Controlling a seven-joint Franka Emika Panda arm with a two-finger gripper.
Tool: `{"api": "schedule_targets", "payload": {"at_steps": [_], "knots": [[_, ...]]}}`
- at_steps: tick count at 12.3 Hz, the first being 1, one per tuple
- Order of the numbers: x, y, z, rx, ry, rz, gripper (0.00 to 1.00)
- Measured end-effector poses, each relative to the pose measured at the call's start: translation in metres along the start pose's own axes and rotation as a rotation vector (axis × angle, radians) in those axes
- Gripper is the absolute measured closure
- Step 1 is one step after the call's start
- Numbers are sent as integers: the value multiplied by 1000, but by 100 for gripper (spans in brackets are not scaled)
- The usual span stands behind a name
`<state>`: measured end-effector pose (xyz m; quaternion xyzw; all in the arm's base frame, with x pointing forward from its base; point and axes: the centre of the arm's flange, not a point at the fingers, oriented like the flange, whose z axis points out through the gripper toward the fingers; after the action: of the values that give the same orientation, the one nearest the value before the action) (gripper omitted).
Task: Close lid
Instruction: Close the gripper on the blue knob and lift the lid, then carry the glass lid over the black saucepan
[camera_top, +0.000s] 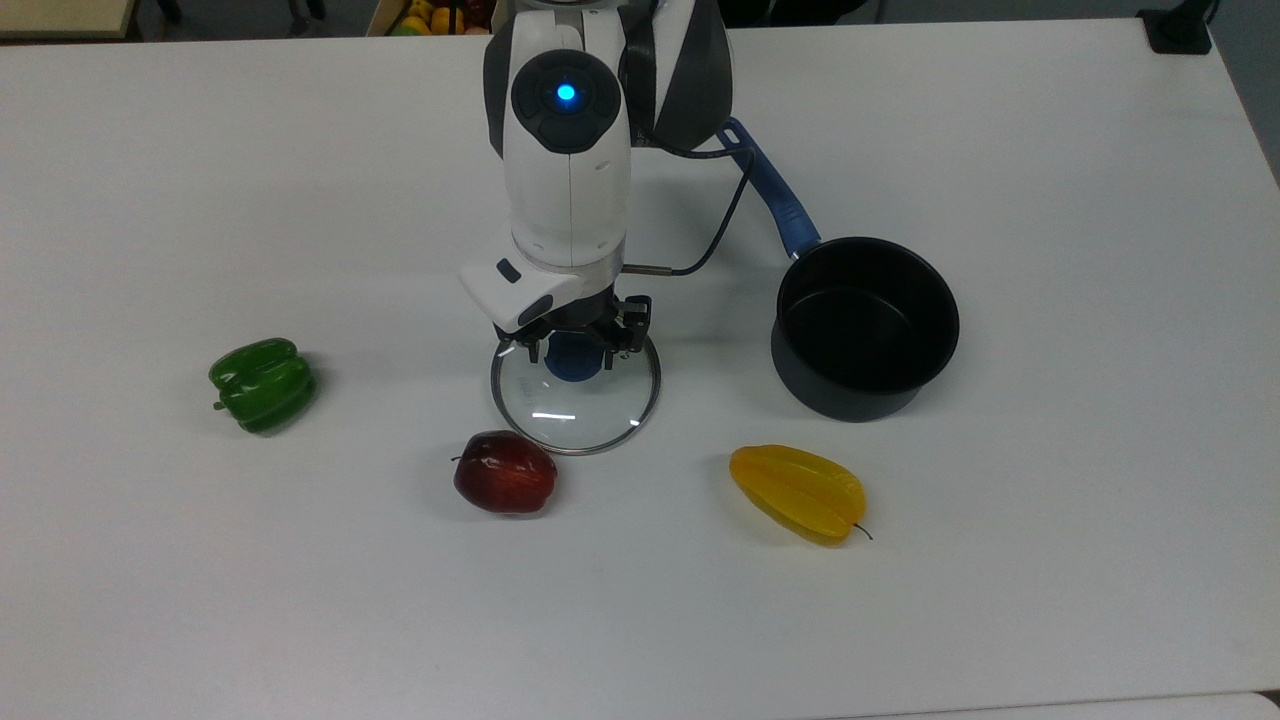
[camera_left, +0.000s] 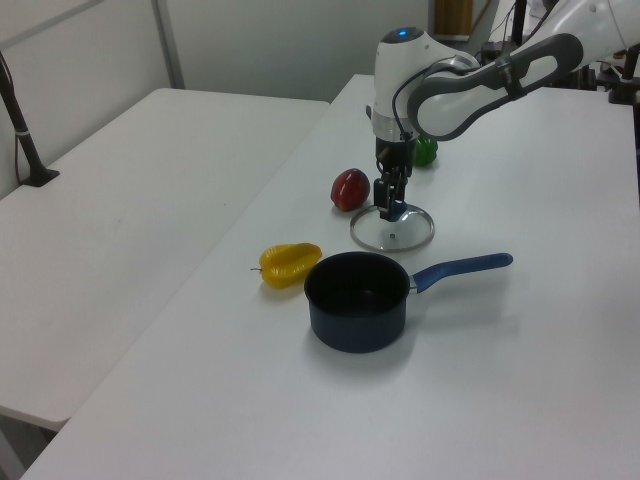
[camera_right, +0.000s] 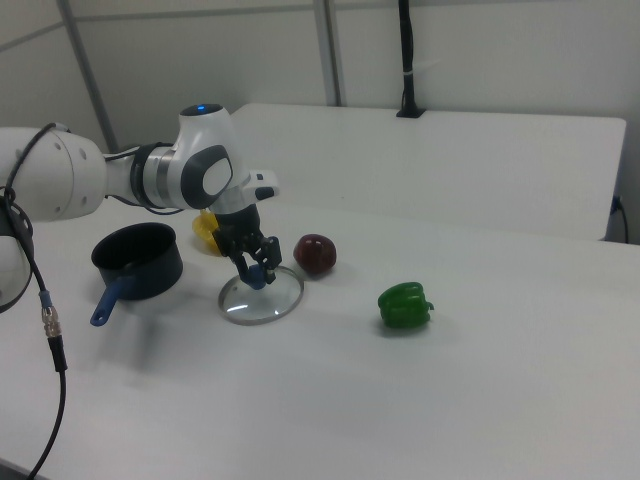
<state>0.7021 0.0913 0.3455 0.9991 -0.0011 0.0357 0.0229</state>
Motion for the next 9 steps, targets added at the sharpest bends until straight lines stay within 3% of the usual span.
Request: {"api": "schedule_targets", "payload": {"at_steps": [1, 2, 6, 9], "knots": [[0, -3, 0, 0, -1, -4, 29], [-1, -7, 0, 1, 0, -9, 37], [-5, -12, -4, -5, -36, -17, 38], [-11, -15, -38, -13, -86, 10, 38]]}}
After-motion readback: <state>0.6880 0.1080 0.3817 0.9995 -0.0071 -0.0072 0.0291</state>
